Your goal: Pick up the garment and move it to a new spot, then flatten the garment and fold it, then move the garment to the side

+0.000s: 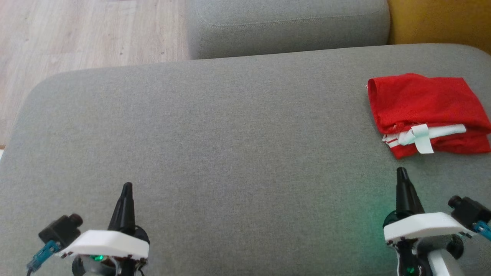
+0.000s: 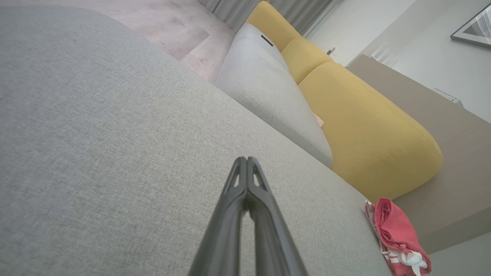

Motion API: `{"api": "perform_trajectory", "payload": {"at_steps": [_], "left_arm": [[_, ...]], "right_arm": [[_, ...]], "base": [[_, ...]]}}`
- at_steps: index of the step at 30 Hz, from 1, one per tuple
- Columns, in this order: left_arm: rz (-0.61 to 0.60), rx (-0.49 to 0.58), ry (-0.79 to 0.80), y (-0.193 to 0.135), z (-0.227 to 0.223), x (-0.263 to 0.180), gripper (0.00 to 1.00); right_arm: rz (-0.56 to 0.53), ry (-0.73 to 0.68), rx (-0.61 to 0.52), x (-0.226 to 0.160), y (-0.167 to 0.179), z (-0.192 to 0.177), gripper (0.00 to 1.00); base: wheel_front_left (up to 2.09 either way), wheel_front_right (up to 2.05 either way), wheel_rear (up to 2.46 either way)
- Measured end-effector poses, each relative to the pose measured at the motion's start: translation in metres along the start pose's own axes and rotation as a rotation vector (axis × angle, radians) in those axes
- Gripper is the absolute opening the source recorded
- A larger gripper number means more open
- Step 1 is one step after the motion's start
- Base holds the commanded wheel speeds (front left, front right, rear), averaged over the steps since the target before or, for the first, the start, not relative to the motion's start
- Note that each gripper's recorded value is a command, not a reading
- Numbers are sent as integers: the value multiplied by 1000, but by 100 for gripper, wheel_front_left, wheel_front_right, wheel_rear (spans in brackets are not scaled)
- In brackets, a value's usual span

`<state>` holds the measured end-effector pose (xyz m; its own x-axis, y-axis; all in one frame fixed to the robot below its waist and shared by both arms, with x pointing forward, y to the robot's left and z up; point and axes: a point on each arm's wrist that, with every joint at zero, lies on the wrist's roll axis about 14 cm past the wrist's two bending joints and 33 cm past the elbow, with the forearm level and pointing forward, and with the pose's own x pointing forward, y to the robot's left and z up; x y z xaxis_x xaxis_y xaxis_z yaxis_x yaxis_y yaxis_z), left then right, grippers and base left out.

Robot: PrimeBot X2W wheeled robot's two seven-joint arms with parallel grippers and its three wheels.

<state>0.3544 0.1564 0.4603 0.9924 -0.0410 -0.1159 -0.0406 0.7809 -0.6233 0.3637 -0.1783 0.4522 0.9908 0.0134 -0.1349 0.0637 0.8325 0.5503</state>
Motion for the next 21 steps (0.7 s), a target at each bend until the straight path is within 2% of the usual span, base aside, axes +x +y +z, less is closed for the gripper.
{"api": "perform_trajectory", "payload": {"at_steps": [21], "left_arm": [[30, -206, 10, 8, 5, 4, 0]], "right_arm": [[-33, -7, 232, 1, -7, 7, 0]], "base": [[0, 0, 0]]}}
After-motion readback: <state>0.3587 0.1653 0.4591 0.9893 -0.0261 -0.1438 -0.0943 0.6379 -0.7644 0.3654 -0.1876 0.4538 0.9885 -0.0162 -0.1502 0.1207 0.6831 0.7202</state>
